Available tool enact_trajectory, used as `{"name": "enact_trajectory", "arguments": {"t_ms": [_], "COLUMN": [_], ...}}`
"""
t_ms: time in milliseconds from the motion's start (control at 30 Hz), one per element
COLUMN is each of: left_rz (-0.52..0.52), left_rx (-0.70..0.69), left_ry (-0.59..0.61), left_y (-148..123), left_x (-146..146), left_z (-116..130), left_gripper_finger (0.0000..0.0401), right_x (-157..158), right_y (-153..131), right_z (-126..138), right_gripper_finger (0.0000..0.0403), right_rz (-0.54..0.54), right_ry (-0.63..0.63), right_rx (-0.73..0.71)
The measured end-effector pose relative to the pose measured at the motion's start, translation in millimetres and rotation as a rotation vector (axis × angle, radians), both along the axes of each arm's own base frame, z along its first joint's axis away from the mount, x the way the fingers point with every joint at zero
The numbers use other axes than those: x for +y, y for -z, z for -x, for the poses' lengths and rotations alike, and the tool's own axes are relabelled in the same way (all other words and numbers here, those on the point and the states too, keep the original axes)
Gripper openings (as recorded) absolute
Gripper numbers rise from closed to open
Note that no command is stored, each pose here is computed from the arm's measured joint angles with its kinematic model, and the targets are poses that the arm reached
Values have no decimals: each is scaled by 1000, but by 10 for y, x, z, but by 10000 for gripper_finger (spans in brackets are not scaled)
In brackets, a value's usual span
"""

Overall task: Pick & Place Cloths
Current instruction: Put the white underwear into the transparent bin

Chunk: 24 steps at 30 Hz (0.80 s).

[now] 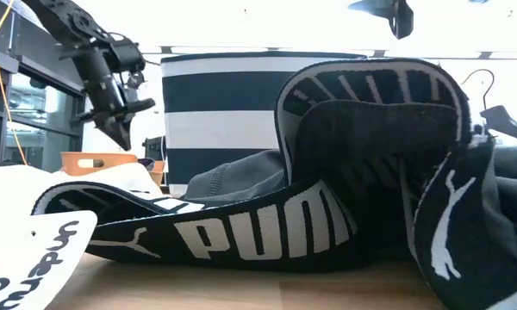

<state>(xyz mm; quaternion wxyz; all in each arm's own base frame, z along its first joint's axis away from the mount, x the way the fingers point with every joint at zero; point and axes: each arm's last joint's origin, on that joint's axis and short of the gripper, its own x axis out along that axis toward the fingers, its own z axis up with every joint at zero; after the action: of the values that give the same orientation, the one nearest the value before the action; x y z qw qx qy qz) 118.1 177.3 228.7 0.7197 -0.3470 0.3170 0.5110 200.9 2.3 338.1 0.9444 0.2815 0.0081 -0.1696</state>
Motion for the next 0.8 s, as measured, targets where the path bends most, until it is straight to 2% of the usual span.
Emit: {"name": "enact_trajectory", "arguments": {"t_ms": [233, 500, 700, 800], "left_rz": [-44, -108, -153, -137], "left_rx": [-112, -368, -434, -459], "left_ry": [98, 371, 473, 512], "left_y": [-258, -552, -671, -690], "left_x": [-249, -583, -847, -944], "left_z": [129, 228, 240, 197], "left_gripper_finger": [8, 10, 10, 10], "right_x": [6, 17, 21, 21], "right_y": [0, 2, 3, 3], "right_z": [-2, -5, -6, -6], "right_gripper_finger": [247, 247, 247, 247], "right_rz": [-3, -2, -1, 8], "right_ry": [-22, -61, -76, -77], "right_rx": [0, 4, 6, 8]}}
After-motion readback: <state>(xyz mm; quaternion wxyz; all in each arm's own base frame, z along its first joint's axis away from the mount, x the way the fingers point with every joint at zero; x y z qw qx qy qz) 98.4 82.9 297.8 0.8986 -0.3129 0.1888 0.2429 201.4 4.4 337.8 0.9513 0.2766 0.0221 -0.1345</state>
